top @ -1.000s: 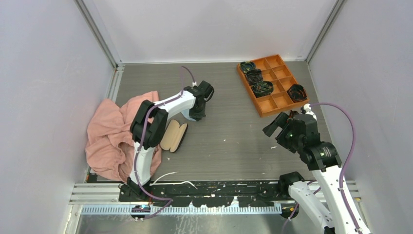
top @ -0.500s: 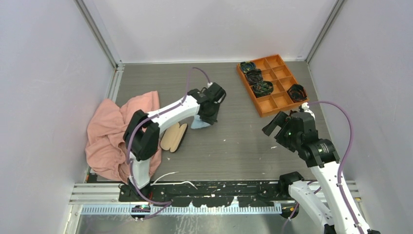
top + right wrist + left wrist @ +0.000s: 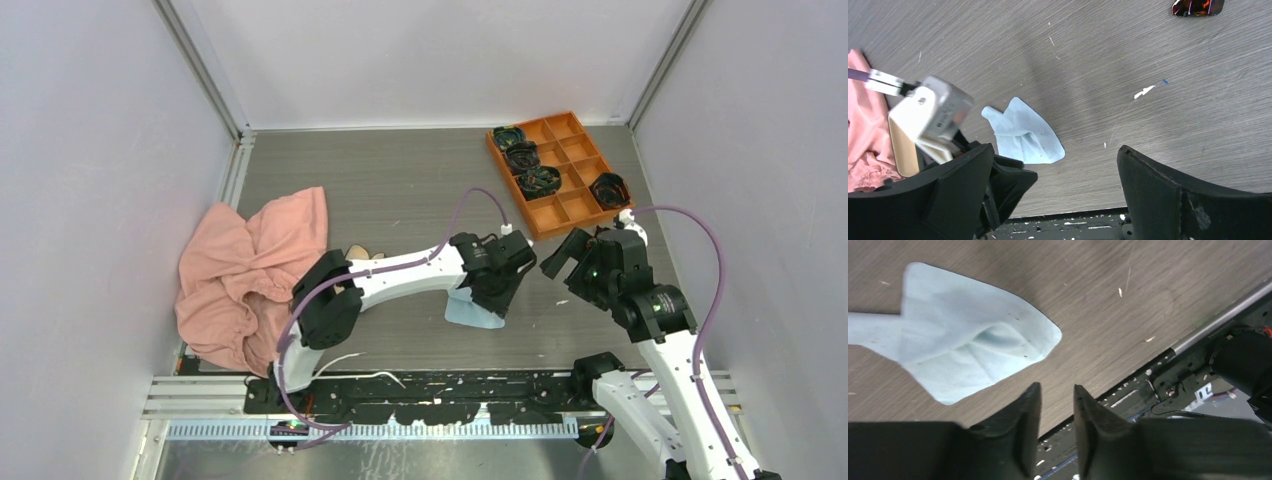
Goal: Organize the sunglasses
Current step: Move the glasses cleaning cloth to the center of the board.
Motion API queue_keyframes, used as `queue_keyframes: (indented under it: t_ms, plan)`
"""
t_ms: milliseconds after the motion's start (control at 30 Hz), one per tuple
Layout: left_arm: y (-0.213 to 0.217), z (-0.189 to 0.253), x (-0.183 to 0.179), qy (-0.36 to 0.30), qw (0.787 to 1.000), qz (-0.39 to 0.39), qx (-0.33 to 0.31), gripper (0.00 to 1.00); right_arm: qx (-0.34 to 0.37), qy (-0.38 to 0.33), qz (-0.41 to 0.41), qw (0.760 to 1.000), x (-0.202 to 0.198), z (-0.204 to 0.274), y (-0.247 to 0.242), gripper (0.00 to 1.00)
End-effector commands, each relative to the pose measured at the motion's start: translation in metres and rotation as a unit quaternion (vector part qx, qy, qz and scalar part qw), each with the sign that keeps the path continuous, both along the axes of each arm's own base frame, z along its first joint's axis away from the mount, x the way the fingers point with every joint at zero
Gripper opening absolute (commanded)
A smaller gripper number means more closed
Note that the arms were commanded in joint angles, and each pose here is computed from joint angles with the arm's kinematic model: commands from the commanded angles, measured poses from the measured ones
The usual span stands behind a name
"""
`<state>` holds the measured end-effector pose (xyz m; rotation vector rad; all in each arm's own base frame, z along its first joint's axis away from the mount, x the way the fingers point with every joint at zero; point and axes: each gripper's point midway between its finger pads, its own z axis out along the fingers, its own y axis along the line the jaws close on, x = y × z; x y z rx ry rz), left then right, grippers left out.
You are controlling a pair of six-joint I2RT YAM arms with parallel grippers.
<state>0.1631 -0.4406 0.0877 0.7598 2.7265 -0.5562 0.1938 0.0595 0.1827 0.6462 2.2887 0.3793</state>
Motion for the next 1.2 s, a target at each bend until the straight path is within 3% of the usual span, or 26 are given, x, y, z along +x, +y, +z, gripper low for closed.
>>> queue_keyframes:
  t_ms: [0, 133, 233, 267, 300, 433, 867, 1167]
  plan:
    - [0.02, 0.053, 0.033, -0.068, 0.997, 0.047, -0.005, 0.37, -0.015, -0.028, 0.006, 0.999, 0.006, 0.013, -0.004, 0.99]
    - [0.051, 0.061, 0.041, -0.069, 0.993, 0.09, -0.015, 0.38, 0.001, -0.023, 0.021, 1.0, 0.004, 0.005, 0.004, 0.98]
    - [0.067, 0.051, 0.038, -0.044, 0.991, 0.122, -0.044, 0.38, 0.076, -0.014, 0.062, 0.995, 0.007, -0.009, 0.036, 0.91]
    - [0.072, 0.045, 0.037, -0.034, 0.989, 0.134, -0.051, 0.41, 0.094, -0.008, 0.069, 0.993, 0.008, -0.016, 0.043, 0.88]
    - [0.076, 0.04, 0.037, -0.027, 0.988, 0.142, -0.059, 0.57, 0.1, 0.001, 0.072, 0.992, 0.008, -0.025, 0.047, 0.87]
    - [0.083, 0.023, 0.029, -0.003, 0.984, 0.16, -0.08, 0.61, 0.101, 0.051, 0.096, 0.989, 0.002, -0.06, 0.059, 0.82]
    - [0.087, -0.038, 0.036, 0.026, 0.977, 0.209, -0.03, 0.51, -0.032, 0.142, 0.129, 0.981, 0.003, -0.138, 0.091, 0.48]
    - [0.087, -0.066, 0.027, 0.057, 0.974, 0.216, -0.024, 0.48, -0.052, 0.158, 0.126, 0.978, 0.001, -0.161, 0.096, 0.47]
